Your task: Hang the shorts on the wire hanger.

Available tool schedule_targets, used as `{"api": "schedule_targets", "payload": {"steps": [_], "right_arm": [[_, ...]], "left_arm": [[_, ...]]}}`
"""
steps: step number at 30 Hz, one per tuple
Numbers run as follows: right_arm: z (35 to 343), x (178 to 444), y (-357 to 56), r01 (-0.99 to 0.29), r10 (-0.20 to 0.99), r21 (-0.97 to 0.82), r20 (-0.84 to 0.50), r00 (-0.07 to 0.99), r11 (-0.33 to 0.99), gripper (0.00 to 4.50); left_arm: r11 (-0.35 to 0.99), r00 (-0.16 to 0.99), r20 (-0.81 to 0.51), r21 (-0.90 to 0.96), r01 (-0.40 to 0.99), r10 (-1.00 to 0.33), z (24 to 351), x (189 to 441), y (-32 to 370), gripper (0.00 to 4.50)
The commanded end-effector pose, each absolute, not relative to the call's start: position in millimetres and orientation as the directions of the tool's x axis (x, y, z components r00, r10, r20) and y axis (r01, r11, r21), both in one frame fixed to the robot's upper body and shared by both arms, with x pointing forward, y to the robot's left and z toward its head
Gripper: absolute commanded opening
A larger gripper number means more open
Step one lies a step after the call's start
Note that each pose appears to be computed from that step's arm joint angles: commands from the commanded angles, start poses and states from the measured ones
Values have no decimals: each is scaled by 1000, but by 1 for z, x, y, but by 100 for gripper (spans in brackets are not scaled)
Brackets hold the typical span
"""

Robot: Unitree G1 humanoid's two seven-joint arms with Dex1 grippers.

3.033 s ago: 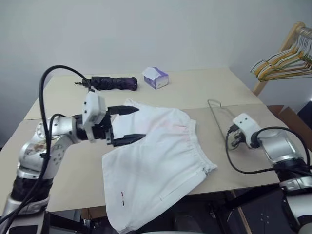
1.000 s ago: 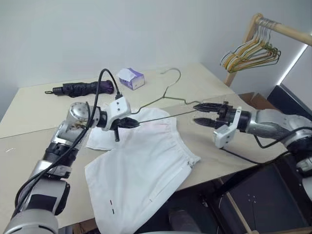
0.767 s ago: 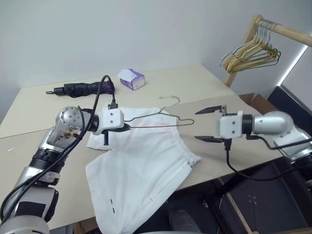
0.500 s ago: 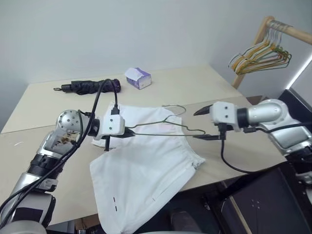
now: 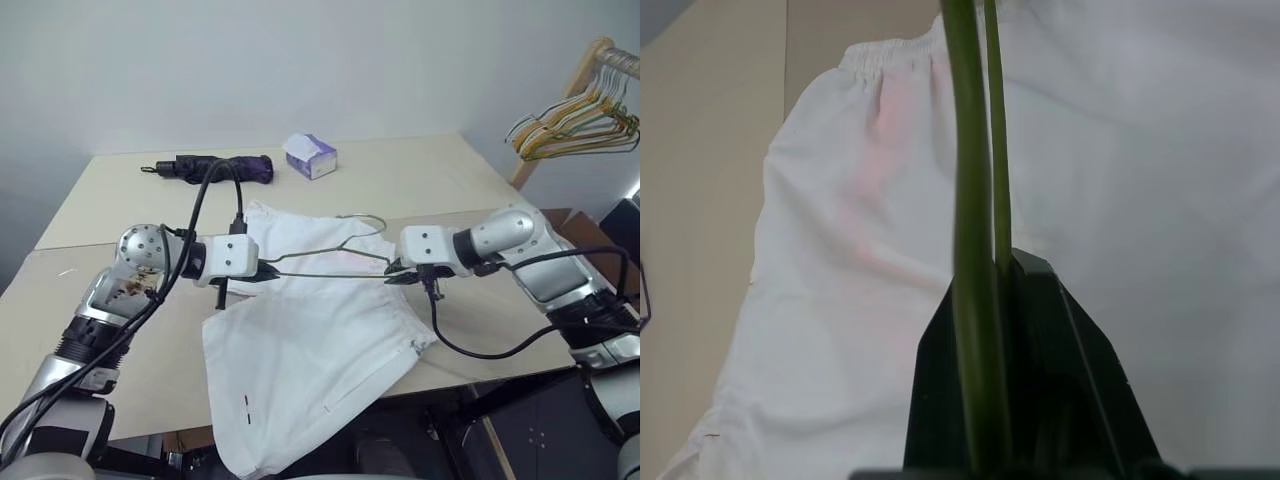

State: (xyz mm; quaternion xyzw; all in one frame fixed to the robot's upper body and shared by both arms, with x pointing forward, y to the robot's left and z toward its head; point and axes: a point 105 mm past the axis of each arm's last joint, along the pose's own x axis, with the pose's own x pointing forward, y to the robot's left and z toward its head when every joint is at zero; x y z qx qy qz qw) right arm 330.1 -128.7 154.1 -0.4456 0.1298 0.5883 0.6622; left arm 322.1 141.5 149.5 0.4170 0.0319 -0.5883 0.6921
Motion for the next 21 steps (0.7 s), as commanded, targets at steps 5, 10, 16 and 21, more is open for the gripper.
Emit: {"api": "schedule_targets", "payload": {"steps": [5, 10, 16, 21], "right_arm": [[171, 321, -124, -886, 712, -457, -645, 276, -72, 3], [165, 308, -138, -909, 720, -415, -643, 262, -40, 0], [151, 293, -179, -951, 708, -276, -643, 291, 139, 0], [129, 278, -229, -917, 679, -81, -647, 347, 391, 0]], "left_arm": [[-56, 302, -506, 576, 816, -808, 162, 322, 135, 0], [26, 293, -419, 536, 844, -859, 175, 326, 137, 103], [260, 430, -211, 544, 798, -878, 210, 345, 154, 305], [386, 446, -39, 438, 812, -894, 225, 336, 155, 445]]}}
